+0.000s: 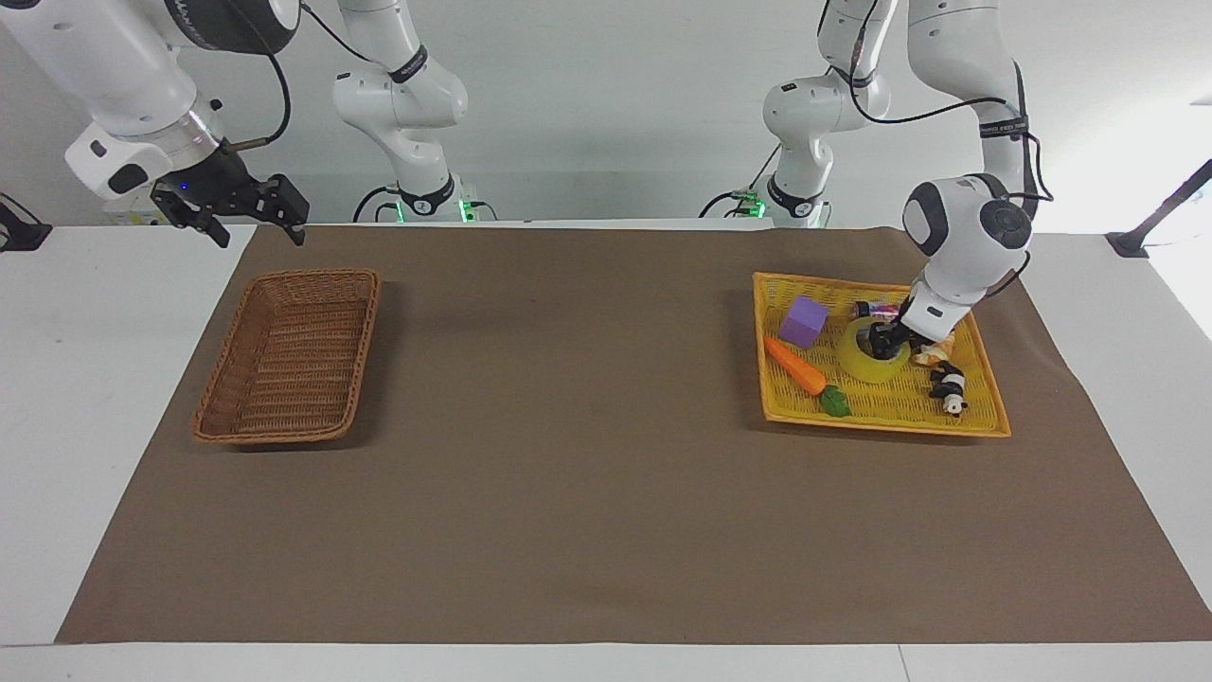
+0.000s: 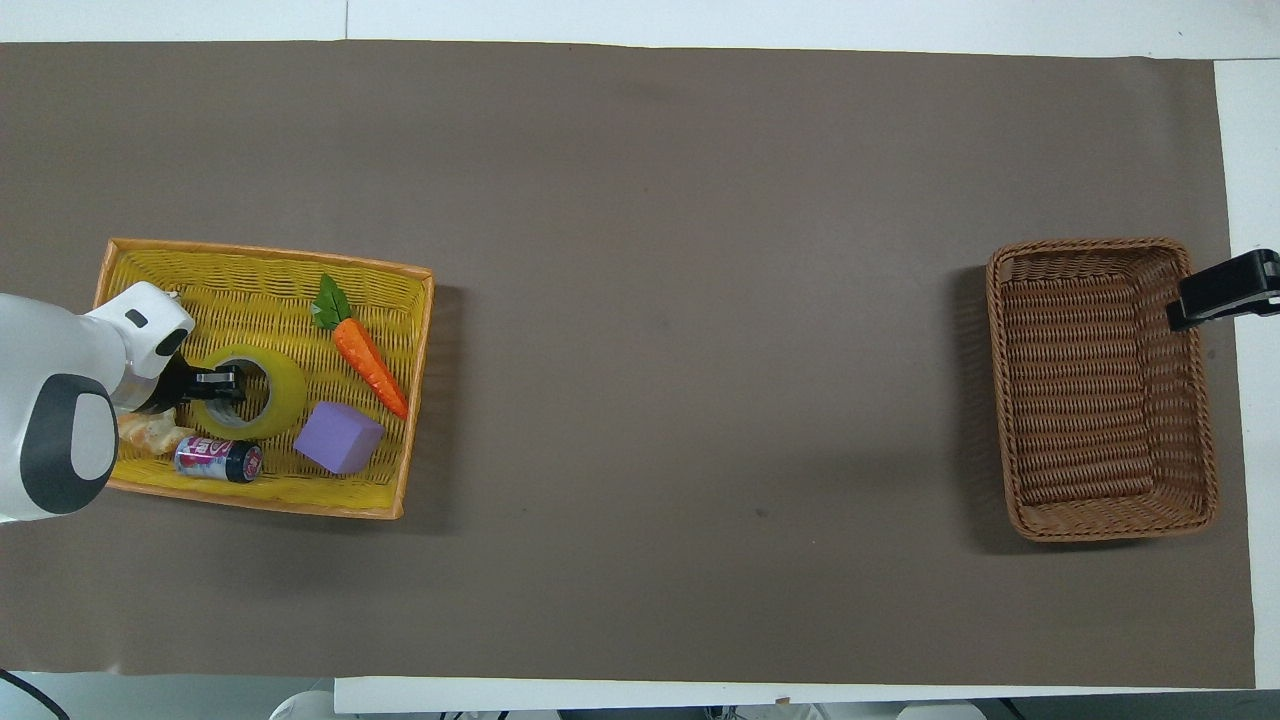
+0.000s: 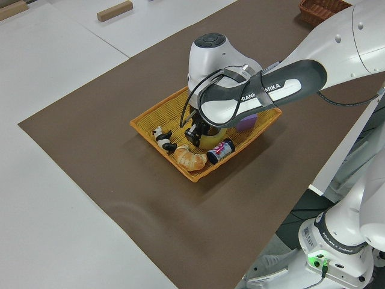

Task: Move tape to another basket
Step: 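Close the left gripper on the rim of the yellow tape roll, then lift the tape with the left gripper while the right gripper rises, then carry the tape toward center while the right gripper reaches the tape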

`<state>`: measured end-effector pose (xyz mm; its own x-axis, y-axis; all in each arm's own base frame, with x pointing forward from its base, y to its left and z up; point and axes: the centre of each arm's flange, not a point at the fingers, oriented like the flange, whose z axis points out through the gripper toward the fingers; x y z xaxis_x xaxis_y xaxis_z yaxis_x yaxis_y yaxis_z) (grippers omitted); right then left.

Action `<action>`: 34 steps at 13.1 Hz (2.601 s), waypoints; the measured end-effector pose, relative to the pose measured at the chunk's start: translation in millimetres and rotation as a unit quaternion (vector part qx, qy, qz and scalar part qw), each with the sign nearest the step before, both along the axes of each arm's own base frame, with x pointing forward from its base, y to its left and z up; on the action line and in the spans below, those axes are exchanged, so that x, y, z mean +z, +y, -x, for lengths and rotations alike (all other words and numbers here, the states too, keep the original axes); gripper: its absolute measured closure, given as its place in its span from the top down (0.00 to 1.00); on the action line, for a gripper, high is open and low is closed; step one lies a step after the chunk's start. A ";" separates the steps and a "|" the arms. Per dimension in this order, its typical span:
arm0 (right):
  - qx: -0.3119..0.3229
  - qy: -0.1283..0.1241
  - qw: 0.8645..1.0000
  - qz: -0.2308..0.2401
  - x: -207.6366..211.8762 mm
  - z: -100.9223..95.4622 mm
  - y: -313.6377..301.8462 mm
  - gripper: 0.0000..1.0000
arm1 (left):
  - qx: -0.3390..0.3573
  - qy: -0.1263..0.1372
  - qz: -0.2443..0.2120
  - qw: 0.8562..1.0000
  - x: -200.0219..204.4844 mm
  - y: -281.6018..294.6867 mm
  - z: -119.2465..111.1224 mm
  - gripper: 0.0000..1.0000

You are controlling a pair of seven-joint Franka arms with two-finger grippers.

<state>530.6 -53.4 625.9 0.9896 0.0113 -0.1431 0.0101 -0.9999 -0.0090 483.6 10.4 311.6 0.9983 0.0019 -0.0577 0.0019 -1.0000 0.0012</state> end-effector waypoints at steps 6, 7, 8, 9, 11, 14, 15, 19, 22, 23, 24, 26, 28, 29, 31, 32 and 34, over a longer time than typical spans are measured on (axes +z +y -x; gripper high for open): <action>-0.004 0.000 1.000 0.000 0.0 0.4 -3.6 1.00 | -0.034 0.002 0.003 0.999 101.5 -11.8 -58.6 0.22; -0.009 0.000 1.000 0.000 0.2 1.1 -9.4 1.00 | -0.040 -0.007 0.014 0.999 134.3 -25.8 -73.0 0.22; -0.014 -0.001 1.000 0.000 1.4 2.4 -13.9 1.00 | -0.039 -0.021 0.042 0.998 161.4 -47.0 -84.6 0.22; -0.016 -0.004 1.000 0.000 4.0 4.3 -16.3 1.00 | -0.033 -0.031 0.068 0.997 177.9 -75.7 -90.6 0.22; -0.008 -0.009 1.000 -0.012 7.5 6.5 -13.3 1.00 | -0.026 -0.035 0.088 0.995 189.1 -153.8 -86.0 0.22; -0.017 -0.022 0.990 -0.138 3.6 4.4 2.2 1.00 | -0.004 -0.061 0.110 0.992 195.2 -281.9 -52.6 0.22; -0.026 -0.031 0.983 -0.179 -0.5 3.2 3.8 1.00 | 0.005 -0.066 0.127 0.990 197.4 -306.3 -43.7 0.22; -0.076 -0.075 0.935 -0.339 -29.0 1.7 28.1 1.00 | 0.040 -0.111 0.209 0.971 211.2 -331.3 -48.2 0.22; -0.080 -0.104 0.914 -0.383 -41.8 -3.7 56.3 1.00 | 0.029 -0.102 0.209 0.972 209.1 -343.6 -39.7 0.22; -0.073 -0.110 0.912 -0.388 -42.6 -6.2 72.9 1.00 | 0.023 -0.098 0.208 0.973 207.6 -349.5 -35.2 0.22; -0.066 -0.118 0.907 -0.398 -44.2 -9.0 90.8 1.00 | 0.019 -0.096 0.208 0.973 206.9 -354.5 -31.7 0.22; -0.036 -0.146 0.900 -0.409 -57.8 -17.6 122.3 1.00 | 0.011 -0.095 0.209 0.973 206.9 -362.2 -26.5 0.22; -0.007 -0.167 0.891 -0.423 -84.9 -31.0 153.2 1.00 | 0.009 -0.093 0.209 0.974 206.2 -364.1 -24.9 0.22; -0.002 -0.170 0.886 -0.432 -97.9 -36.7 171.5 1.00 | 0.009 -0.092 0.208 0.974 205.3 -363.7 -24.8 0.22; 0.010 -0.170 0.883 -0.438 -113.8 -38.2 216.3 1.00 | 0.010 -0.091 0.207 0.974 204.4 -363.1 -24.9 0.22; 0.021 -0.167 0.880 -0.444 -114.3 -33.7 239.4 1.00 | 0.010 -0.091 0.207 0.974 204.1 -363.0 -24.9 0.22; 0.028 -0.161 0.872 -0.462 -110.6 -24.9 268.7 1.00 | 0.010 -0.088 0.205 0.975 201.3 -362.6 -24.3 0.22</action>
<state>555.5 215.3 515.3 0.9710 0.0245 0.2377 0.2096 -0.5644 -0.7984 507.9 -352.1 513.0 0.9928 0.0345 0.1148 -0.0148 -0.9150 0.4031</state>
